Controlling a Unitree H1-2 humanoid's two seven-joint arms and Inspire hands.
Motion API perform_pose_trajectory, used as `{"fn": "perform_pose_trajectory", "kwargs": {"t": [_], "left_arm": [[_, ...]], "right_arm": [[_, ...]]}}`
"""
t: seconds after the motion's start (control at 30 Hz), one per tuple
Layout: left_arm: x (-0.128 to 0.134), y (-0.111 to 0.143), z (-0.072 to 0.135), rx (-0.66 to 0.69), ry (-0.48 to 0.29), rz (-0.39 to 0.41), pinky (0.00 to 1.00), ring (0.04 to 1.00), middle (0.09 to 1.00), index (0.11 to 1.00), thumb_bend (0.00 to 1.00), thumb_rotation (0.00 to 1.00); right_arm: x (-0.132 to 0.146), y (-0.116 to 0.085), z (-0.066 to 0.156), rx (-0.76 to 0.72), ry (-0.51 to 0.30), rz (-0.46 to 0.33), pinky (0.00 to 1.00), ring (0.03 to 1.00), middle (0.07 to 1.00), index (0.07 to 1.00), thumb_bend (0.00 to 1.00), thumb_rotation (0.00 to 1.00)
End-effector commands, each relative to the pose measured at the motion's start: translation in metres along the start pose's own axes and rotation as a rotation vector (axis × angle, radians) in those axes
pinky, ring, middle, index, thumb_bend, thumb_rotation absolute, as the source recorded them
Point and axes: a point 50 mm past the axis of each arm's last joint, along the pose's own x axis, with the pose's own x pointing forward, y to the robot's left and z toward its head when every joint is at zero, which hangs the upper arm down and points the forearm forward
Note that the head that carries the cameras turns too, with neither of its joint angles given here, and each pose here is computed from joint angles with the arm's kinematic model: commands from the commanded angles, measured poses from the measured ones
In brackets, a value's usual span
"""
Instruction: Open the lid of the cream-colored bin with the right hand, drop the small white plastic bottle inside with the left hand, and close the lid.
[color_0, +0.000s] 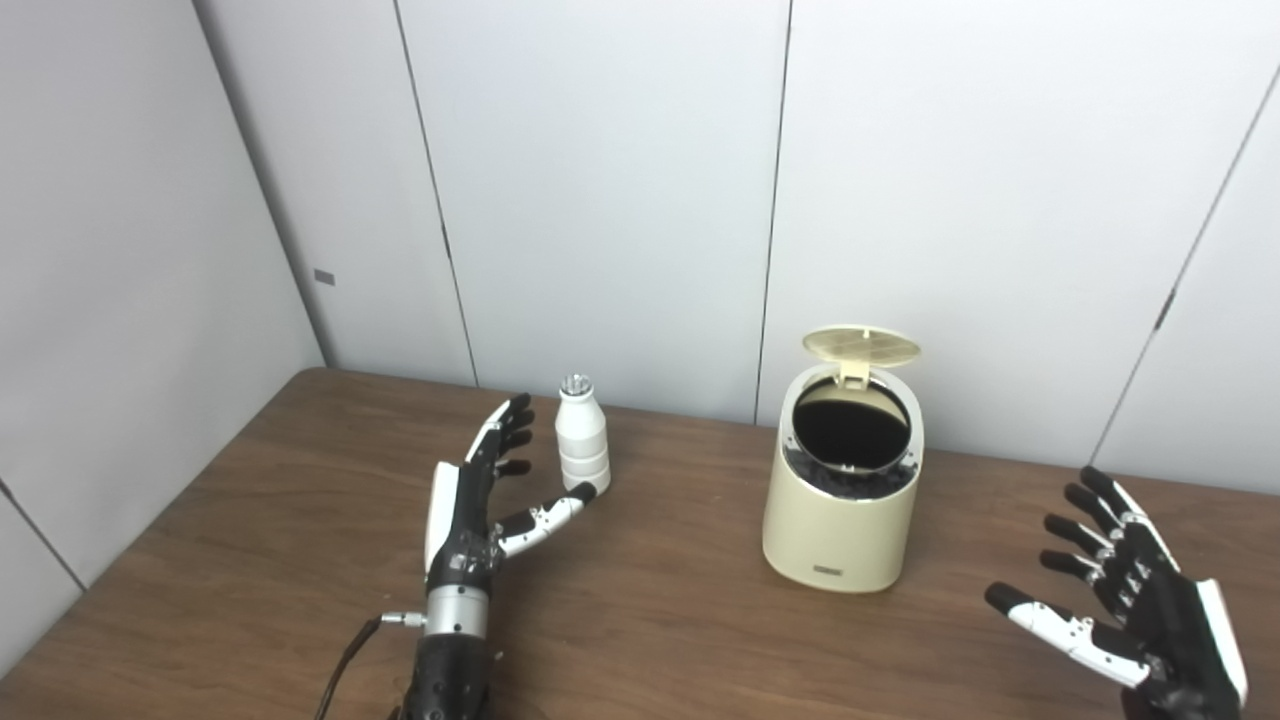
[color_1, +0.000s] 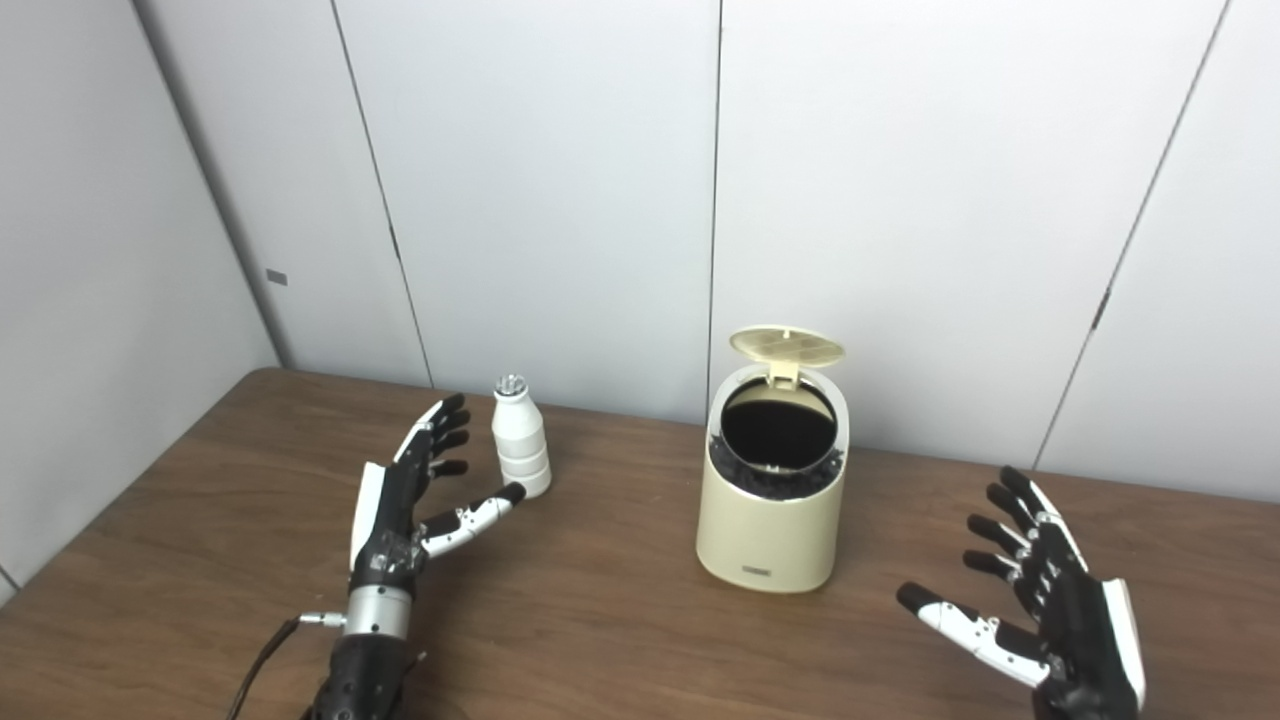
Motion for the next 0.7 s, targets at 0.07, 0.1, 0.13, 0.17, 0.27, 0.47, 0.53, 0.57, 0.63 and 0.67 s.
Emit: {"fn": "perform_pose_trajectory", "kwargs": {"t": [0.07,0.1,0.13,0.17,0.27,0.47,0.53,0.57,0.63,0.67], "left_arm": [[0.025,0.0,0.015,0.006,-0.093,0.024,0.69,0.81,0.845,0.891,0.73,0.1],[0.026,-0.001,0.014,0.003,-0.092,0.021,0.69,0.813,0.846,0.892,0.72,0.1],[0.027,-0.002,0.014,-0.002,-0.09,0.017,0.7,0.817,0.849,0.893,0.72,0.09],[0.028,-0.003,0.013,-0.007,-0.089,0.014,0.7,0.82,0.85,0.895,0.72,0.09],[0.031,-0.005,0.009,-0.009,-0.083,0.008,0.72,0.82,0.849,0.897,0.72,0.09],[0.033,-0.012,0.004,-0.007,-0.077,0.0,0.71,0.811,0.843,0.888,0.72,0.1],[0.034,-0.013,0.003,-0.01,-0.077,-0.001,0.7,0.807,0.839,0.882,0.72,0.1],[0.035,-0.015,0.002,-0.01,-0.074,-0.002,0.7,0.806,0.838,0.88,0.72,0.1],[0.036,-0.016,0.001,-0.011,-0.068,-0.003,0.72,0.807,0.839,0.883,0.72,0.11],[0.037,-0.017,0.0,-0.011,-0.065,-0.005,0.72,0.808,0.84,0.883,0.72,0.11]], "right_arm": [[0.006,0.001,0.022,0.006,-0.092,0.002,0.69,0.796,0.874,0.876,0.64,0.0],[0.006,0.001,0.022,0.004,-0.091,0.002,0.69,0.795,0.873,0.874,0.64,0.0],[0.005,0.001,0.022,0.004,-0.09,0.001,0.68,0.794,0.872,0.873,0.64,0.0],[0.005,0.001,0.022,0.004,-0.089,0.001,0.68,0.793,0.872,0.873,0.64,0.0],[0.004,0.001,0.022,0.005,-0.091,0.001,0.68,0.79,0.875,0.873,0.65,0.0],[0.004,0.001,0.021,0.004,-0.089,-0.004,0.68,0.785,0.874,0.875,0.66,0.0],[0.004,0.001,0.02,0.006,-0.089,-0.004,0.68,0.789,0.878,0.881,0.66,0.0],[0.004,0.0,0.019,0.009,-0.089,-0.004,0.69,0.79,0.879,0.882,0.66,0.0],[0.003,0.0,0.018,0.012,-0.091,-0.001,0.68,0.783,0.877,0.881,0.65,0.0],[0.003,0.0,0.017,0.011,-0.091,0.0,0.68,0.781,0.877,0.881,0.65,0.0]]}}
